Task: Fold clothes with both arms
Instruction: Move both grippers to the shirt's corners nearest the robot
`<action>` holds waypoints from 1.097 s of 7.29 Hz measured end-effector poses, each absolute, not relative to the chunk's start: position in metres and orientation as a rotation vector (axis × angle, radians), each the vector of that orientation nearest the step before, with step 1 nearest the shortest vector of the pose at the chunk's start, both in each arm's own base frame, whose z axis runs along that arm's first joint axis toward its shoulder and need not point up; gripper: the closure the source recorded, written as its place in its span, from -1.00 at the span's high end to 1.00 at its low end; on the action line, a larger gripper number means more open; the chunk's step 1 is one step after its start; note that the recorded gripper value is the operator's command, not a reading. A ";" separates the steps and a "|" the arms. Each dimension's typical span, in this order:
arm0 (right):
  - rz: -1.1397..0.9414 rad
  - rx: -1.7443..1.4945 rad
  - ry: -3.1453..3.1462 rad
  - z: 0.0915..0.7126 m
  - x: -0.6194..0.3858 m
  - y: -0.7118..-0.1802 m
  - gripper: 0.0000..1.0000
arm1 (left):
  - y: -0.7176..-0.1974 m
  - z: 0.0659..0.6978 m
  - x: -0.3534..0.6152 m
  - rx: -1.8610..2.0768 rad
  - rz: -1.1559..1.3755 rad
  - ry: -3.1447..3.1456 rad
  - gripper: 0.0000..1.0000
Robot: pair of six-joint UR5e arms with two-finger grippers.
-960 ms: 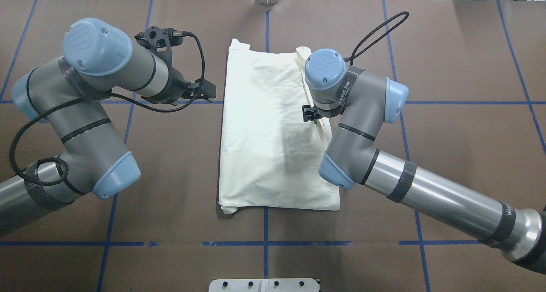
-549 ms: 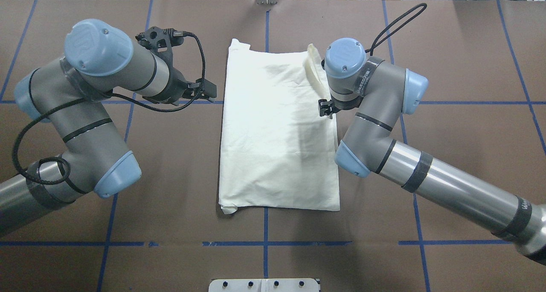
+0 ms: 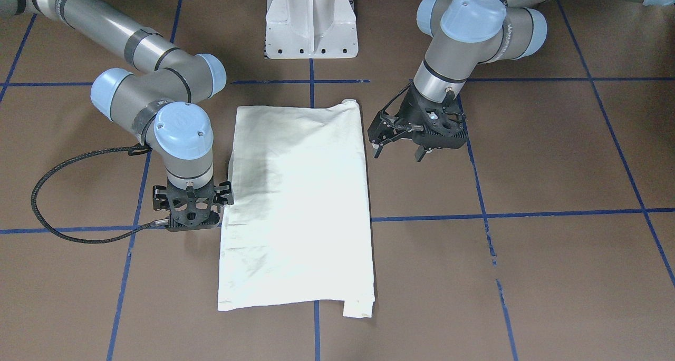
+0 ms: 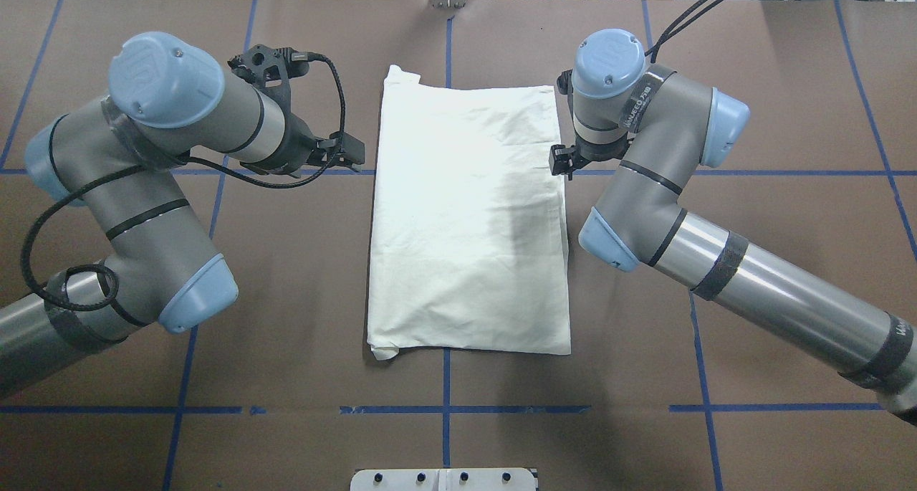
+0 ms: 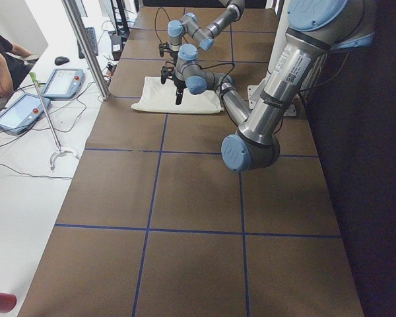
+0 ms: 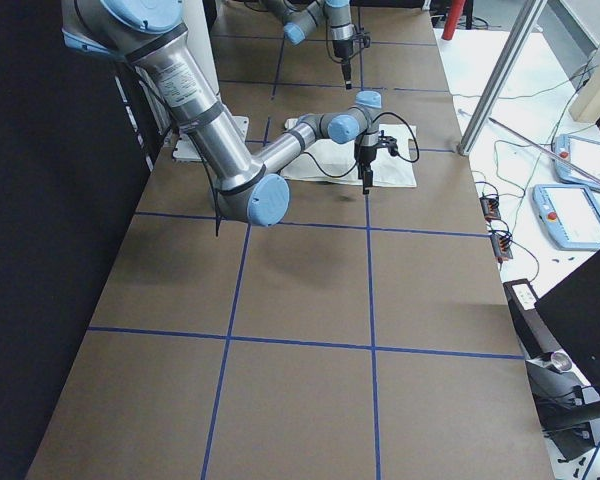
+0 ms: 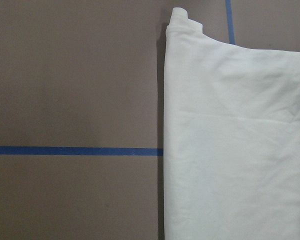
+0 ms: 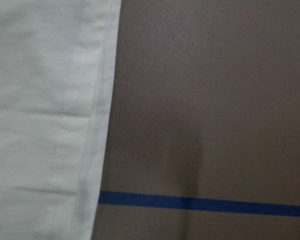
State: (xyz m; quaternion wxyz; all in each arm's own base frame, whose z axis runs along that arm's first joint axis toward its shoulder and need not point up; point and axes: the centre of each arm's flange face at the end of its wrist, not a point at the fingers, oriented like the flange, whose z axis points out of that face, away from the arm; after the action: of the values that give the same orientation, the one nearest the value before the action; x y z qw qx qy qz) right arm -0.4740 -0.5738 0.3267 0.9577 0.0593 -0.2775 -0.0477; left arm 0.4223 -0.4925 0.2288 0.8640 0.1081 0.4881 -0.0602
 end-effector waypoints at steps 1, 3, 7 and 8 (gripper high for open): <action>-0.098 0.124 -0.609 0.309 -0.465 -0.567 1.00 | -0.482 0.227 0.431 0.190 -0.149 1.036 1.00; -0.080 0.132 -0.704 0.287 -0.432 -0.534 1.00 | -0.434 0.219 0.471 0.016 -0.263 1.071 0.98; -0.015 0.087 -0.847 0.261 -0.385 -0.467 1.00 | -0.314 0.229 0.558 -0.155 -0.449 1.018 0.72; -0.007 0.081 -0.855 0.258 -0.385 -0.462 1.00 | -0.302 0.237 0.568 -0.162 -0.469 0.984 0.66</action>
State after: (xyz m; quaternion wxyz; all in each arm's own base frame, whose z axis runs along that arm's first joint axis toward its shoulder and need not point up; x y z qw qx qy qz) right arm -0.3851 -0.4624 0.2579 0.9091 0.0394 -0.4146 -0.0035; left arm 0.5684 -0.3021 0.2366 0.8519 -0.0769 0.4675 -0.2229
